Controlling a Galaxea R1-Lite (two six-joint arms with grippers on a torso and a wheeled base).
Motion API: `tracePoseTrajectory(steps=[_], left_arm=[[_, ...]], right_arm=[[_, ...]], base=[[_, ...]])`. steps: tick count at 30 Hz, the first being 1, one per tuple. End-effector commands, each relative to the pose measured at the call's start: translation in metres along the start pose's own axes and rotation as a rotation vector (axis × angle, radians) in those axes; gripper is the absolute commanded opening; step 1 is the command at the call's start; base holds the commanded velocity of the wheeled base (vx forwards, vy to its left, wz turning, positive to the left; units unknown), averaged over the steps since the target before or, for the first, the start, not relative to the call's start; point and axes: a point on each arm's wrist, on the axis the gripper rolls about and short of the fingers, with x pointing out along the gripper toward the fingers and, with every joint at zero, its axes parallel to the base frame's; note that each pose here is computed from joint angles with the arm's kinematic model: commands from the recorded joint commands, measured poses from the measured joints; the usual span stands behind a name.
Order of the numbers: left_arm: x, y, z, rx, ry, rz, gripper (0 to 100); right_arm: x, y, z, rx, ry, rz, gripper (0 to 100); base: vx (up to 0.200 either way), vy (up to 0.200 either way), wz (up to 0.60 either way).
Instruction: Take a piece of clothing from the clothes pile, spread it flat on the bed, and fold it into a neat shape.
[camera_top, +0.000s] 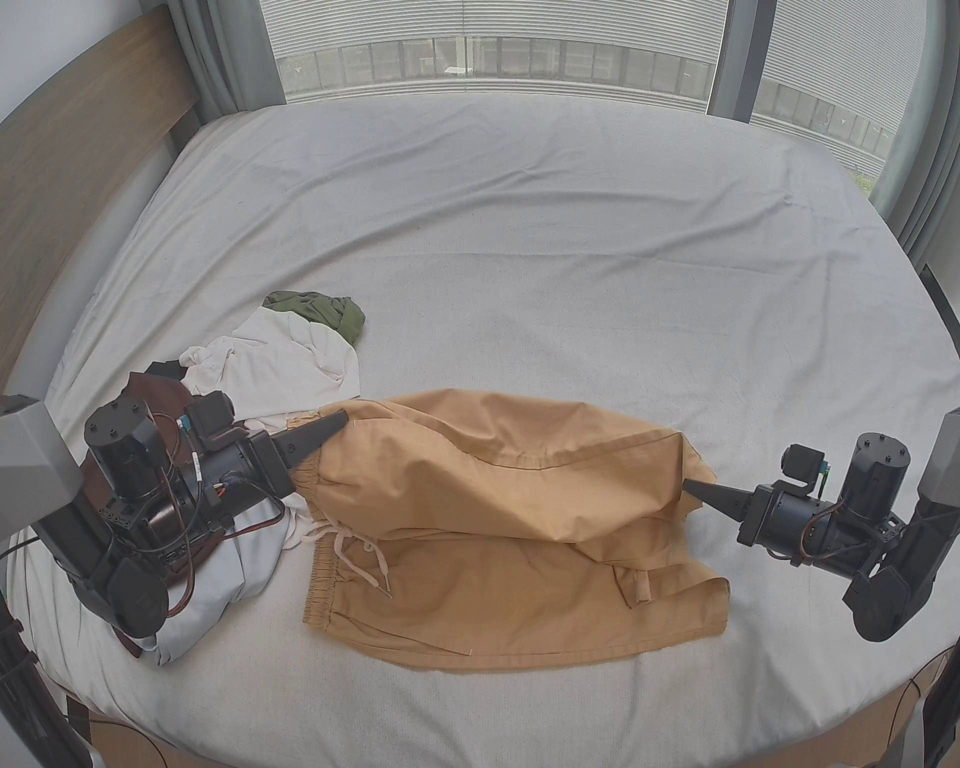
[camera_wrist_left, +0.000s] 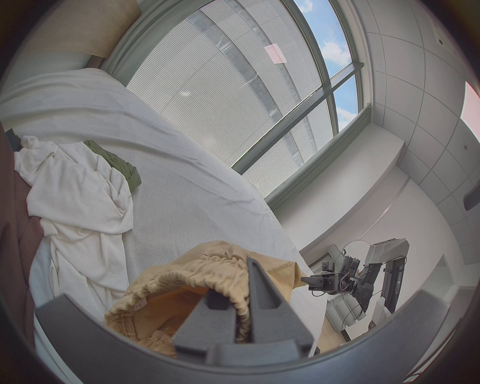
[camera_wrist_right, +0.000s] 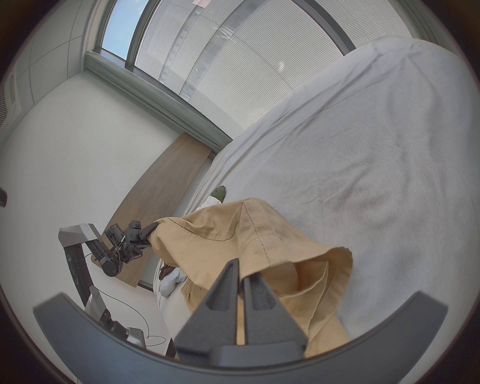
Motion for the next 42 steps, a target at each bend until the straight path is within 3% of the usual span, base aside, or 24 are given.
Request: tracePoseTrajectory(steps=[1,11,17,25,33,34,36,42], left_arm=[[0.005,0.001,0.009,0.01,-0.034,-0.014,0],[0.013,-0.004,0.041,-0.096,-0.174,-0.013,0],[0.013,-0.001,0.039,-0.106,-0.173,-0.003,0],[0.01,-0.003,0.028,-0.125,-0.133,0.003,0],[0.013,-0.01,0.02,-0.112,-0.104,-0.01,0],[0.013,-0.01,0.02,-0.112,-0.104,-0.01,0],[0.014,-0.006,0.015,-0.091,-0.092,0.001,0],[0.014,-0.006,0.017,-0.087,-0.097,0.001,0]], right_arm=[[0.0,-0.005,0.018,-0.028,-0.068,-0.005,0],[-0.016,0.011,0.071,-0.017,-0.254,0.048,0],[-0.022,0.021,0.081,-0.03,-0.289,0.067,0],[-0.021,0.019,0.076,-0.016,-0.272,0.062,0],[0.008,-0.02,0.043,0.07,-0.158,-0.001,0],[0.008,-0.02,0.043,0.07,-0.158,-0.001,100],[0.04,-0.042,0.037,0.079,-0.138,0.012,100],[0.072,-0.057,0.038,0.127,-0.073,-0.01,100]], base=[[0.0,0.0,0.0],[0.0,0.0,0.0],[0.0,0.0,0.0],[0.0,0.0,0.0],[0.0,0.0,0.0],[0.0,0.0,0.0],[0.0,0.0,0.0],[0.0,0.0,0.0]])
